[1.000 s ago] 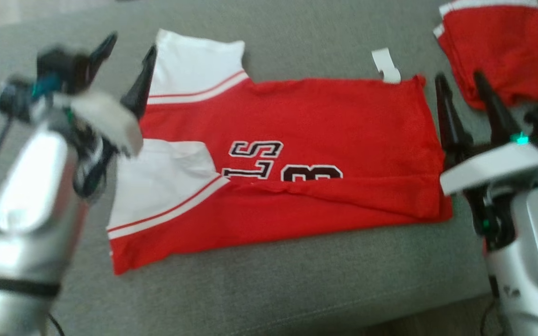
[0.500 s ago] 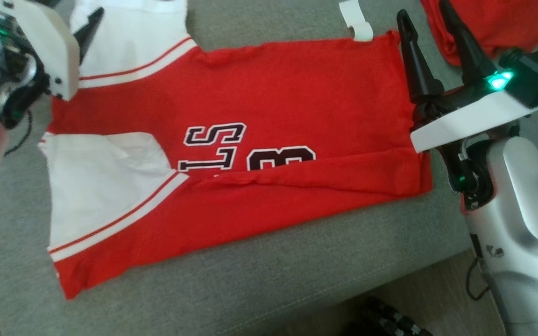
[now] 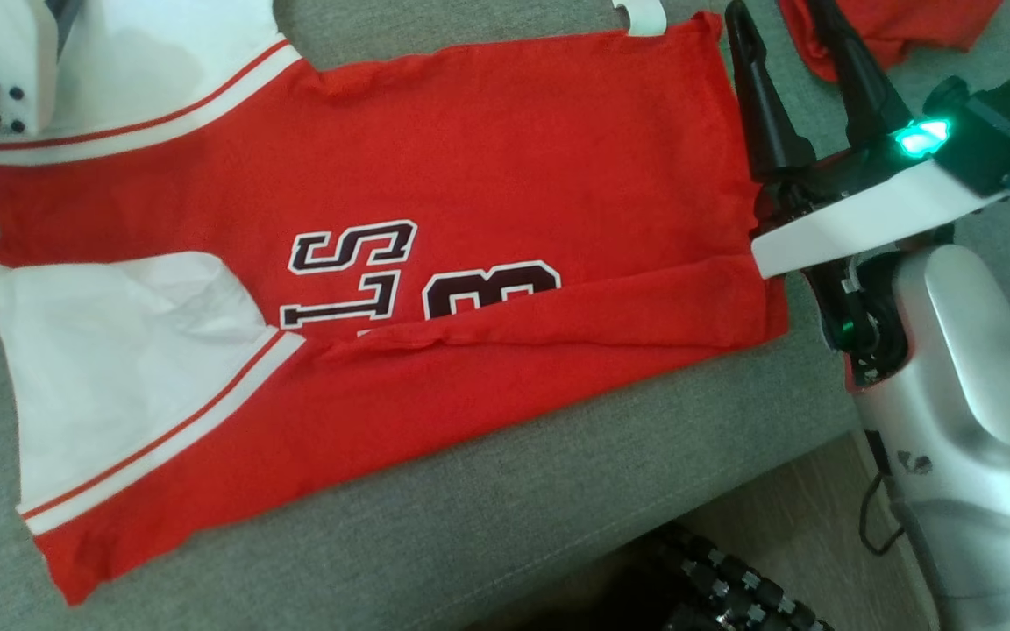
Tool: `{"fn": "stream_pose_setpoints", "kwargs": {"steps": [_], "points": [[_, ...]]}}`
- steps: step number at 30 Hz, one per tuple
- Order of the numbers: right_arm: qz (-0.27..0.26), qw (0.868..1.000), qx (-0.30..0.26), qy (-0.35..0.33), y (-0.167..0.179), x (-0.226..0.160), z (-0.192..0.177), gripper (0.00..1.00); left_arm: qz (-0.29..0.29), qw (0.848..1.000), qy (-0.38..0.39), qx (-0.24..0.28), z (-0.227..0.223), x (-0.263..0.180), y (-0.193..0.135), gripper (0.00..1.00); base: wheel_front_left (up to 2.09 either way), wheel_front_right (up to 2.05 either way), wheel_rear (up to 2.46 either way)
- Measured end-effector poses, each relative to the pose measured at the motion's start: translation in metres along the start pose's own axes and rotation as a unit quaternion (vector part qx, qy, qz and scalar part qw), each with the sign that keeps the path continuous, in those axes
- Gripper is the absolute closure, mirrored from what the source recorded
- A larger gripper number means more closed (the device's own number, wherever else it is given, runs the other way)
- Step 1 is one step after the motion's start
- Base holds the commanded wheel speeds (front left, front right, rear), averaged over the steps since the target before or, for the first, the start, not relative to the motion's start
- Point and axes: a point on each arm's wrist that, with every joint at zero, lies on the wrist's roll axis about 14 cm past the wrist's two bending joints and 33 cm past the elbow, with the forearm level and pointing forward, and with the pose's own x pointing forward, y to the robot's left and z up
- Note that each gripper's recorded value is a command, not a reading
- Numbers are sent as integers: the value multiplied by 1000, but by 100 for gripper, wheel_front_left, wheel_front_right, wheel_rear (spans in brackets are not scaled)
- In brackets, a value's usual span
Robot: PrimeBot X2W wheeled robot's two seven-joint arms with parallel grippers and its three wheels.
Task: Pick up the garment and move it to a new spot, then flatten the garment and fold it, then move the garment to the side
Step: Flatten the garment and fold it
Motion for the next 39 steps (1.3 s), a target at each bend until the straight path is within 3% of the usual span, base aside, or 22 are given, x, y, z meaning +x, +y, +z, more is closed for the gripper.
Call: {"fn": "stream_pose_setpoints", "kwargs": {"steps": [8, 9, 10, 11, 18, 23, 28, 34, 39], "points": [[-10, 1000, -1, 7, -7, 1, -5, 0, -35, 999, 25, -25, 0, 1, -14, 0, 0, 0, 0], [-11, 1000, -2, 7, -8, 1, -5, 0, -42, 998, 25, -25, 0, 0, -18, 47, 0, 0, 0], [-12, 1000, -2, 6, -9, 2, -4, 0, -47, 998, 23, -28, 1, -1, -20, 81, 0, 0, 0], [-12, 1000, -4, 7, -11, 3, -4, 0, -53, 998, 21, -29, 2, -2, -23, 100, 0, 0, 0], [-6, 1000, -30, 2, -12, 14, 12, 0, -50, 999, -2, -21, 6, -17, -23, 100, 0, 0, 0], [-6, 999, -39, -11, -17, 19, 33, 0, -32, 997, -63, -20, 29, -40, -14, 100, 0, 0, 0], [6, 999, -36, 13, -10, 24, 29, 0, -16, 993, -115, -21, 45, -68, -10, 100, 0, 0, 0], [3, 994, -65, 92, -23, 28, -3, 0, -13, 989, -147, -5, 47, -100, -15, 100, 0, 0, 0], [12, 980, -60, 187, -18, 29, -49, 0, -23, 987, -157, 2, 39, -122, -28, 100, 0, 0, 0]]}}
